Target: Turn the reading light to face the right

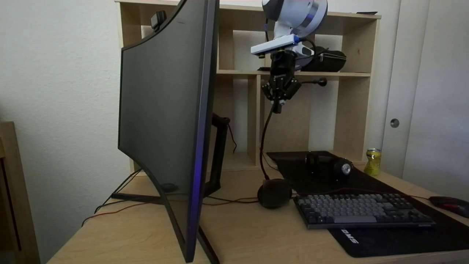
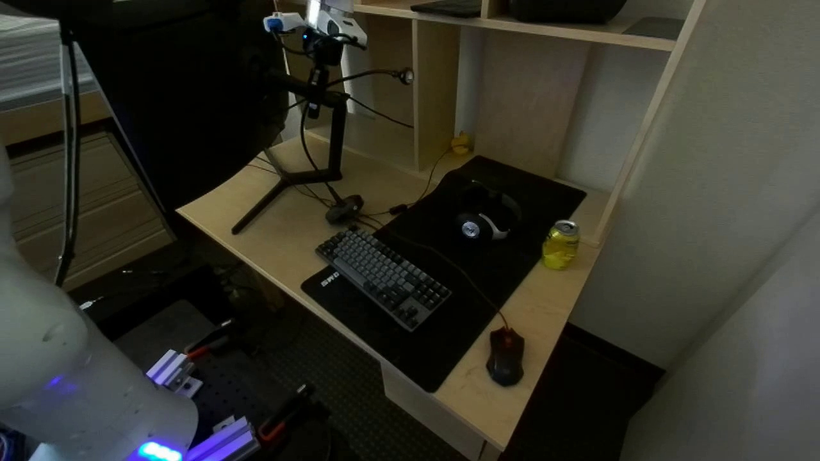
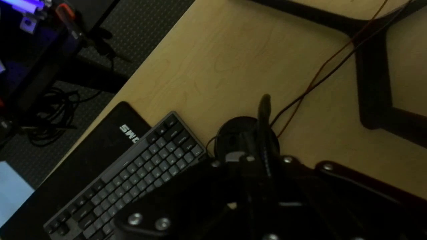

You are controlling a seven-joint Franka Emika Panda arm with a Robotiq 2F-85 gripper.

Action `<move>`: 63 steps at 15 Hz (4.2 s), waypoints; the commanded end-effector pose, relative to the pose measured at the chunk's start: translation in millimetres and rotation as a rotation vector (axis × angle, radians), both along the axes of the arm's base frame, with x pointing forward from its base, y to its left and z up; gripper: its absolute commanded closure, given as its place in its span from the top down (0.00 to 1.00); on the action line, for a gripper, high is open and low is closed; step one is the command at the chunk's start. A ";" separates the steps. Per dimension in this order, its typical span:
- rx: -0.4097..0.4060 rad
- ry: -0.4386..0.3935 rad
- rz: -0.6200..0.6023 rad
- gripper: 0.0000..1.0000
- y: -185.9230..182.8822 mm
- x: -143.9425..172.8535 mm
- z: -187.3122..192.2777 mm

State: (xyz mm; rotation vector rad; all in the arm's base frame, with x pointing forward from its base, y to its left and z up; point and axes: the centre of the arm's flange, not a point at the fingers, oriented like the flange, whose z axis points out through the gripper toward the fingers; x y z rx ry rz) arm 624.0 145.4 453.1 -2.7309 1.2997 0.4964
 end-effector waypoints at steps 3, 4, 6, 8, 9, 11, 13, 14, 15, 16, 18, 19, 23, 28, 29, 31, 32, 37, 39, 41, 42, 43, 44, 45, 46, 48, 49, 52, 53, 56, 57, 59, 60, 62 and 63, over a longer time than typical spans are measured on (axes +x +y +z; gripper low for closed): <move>0.289 0.082 -0.075 0.02 -1.5 4.1 -20.0; 0.335 0.093 -0.092 0.02 -1.6 -0.9 -19.6; 0.419 0.127 -0.117 0.02 0.3 -17.2 -28.0; 0.510 0.183 -0.139 0.02 2.8 -40.7 -41.7; 0.558 0.204 -0.159 0.02 0.4 -51.9 -48.8; 0.644 0.228 -0.208 0.02 -14.9 -65.4 -69.0; 0.722 0.238 -0.257 0.02 -37.3 -84.4 -83.2; 0.761 0.231 -0.279 0.02 -48.1 -94.1 -85.3; 0.798 0.215 -0.296 0.02 -60.2 -103.5 -82.9; 0.832 0.194 -0.314 0.02 -70.8 -111.2 -80.3; 0.890 0.127 -0.330 0.02 -84.9 -127.3 -76.4; 0.918 0.095 -0.334 0.02 -89.6 -133.1 -76.9; 0.958 -0.090 -0.257 0.02 -106.7 -152.3 -73.2; 0.891 -0.308 -0.080 0.02 -119.8 -160.1 -77.1; 0.899 -0.352 -0.053 0.02 -120.9 -159.5 -77.8; 0.935 -0.411 -0.037 0.02 -123.1 -158.9 -78.5; 0.949 -0.440 -0.030 0.02 -123.0 -159.1 -79.5; 1.005 -0.528 0.096 0.02 -121.8 -163.1 -84.9; 1.038 -0.563 0.132 0.02 -120.1 -163.2 -84.9; 1.111 -0.588 0.179 0.02 -116.5 -164.5 -85.2; 1.143 -0.592 0.212 0.02 -114.9 -166.0 -85.1; 1.039 -0.560 0.185 0.07 -112.2 -158.1 -98.8; 1.064 -0.564 0.205 0.07 -110.8 -159.9 -98.5; 1.077 -0.566 0.214 0.07 -110.2 -160.9 -98.1; 1.082 -0.567 0.219 0.07 -109.7 -161.4 -97.8; 1.073 -0.569 0.217 0.02 -109.9 -161.5 -99.4; 1.075 -0.581 0.212 0.02 -109.5 -160.7 -102.7; 1.137 -0.643 0.199 0.02 -105.4 -157.5 -108.0; 1.158 -0.672 0.187 0.02 -104.0 -156.3 -108.8; 1.230 -0.751 0.144 0.02 -98.0 -152.8 -112.3; 1.249 -0.776 0.126 0.02 -96.4 -151.3 -113.7; 1.246 -0.815 0.119 0.02 -95.4 -148.8 -116.4; 1.237 -0.829 0.123 0.02 -95.2 -147.9 -117.8; 1.217 -0.844 0.130 0.02 -96.0 -147.5 -120.2; 1.207 -0.848 0.136 0.02 -96.7 -147.4 -120.6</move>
